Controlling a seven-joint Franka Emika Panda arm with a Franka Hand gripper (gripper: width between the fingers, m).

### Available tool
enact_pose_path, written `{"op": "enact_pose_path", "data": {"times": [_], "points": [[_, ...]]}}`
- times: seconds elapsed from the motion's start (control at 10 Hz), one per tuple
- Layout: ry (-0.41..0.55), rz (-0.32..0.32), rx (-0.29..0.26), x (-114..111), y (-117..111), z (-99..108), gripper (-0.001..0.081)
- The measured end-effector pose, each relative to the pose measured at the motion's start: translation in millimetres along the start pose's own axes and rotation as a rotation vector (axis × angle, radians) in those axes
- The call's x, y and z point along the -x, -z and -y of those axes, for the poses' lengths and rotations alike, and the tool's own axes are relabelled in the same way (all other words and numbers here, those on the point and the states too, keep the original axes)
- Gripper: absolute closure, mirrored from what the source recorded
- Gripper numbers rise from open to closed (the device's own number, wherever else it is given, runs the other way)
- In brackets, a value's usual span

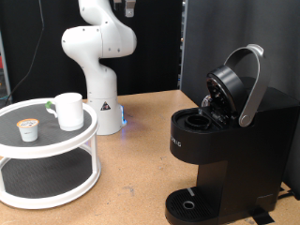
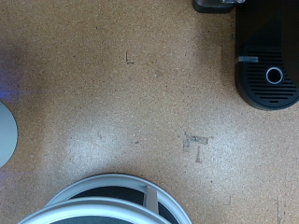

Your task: Make a cup of coffee with the keurig machine

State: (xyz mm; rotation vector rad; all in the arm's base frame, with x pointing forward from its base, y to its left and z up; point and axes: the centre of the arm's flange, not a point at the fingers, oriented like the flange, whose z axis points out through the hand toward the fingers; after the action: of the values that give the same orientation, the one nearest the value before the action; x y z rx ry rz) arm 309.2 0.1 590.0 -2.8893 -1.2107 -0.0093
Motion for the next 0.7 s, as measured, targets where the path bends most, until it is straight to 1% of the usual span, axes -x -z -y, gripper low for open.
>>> {"op": "enact_pose_path", "data": {"times": [0.1, 0.2, 0.4, 0.5, 0.6, 0.7], "points": [[0.006, -0.013, 0.008, 0, 1, -2, 0.0003], [0.016, -0.040, 0.012, 4, 2, -9, 0.0003], [0.038, -0.088, -0.014, 29, 3, -30, 0.0003], [0.060, -0.083, -0.026, 44, 2, -40, 0.0003], [0.067, -0.082, -0.026, 59, 1, -50, 0.0003], [0.072, -0.089, -0.028, 65, 1, -55, 0.0003]]}}
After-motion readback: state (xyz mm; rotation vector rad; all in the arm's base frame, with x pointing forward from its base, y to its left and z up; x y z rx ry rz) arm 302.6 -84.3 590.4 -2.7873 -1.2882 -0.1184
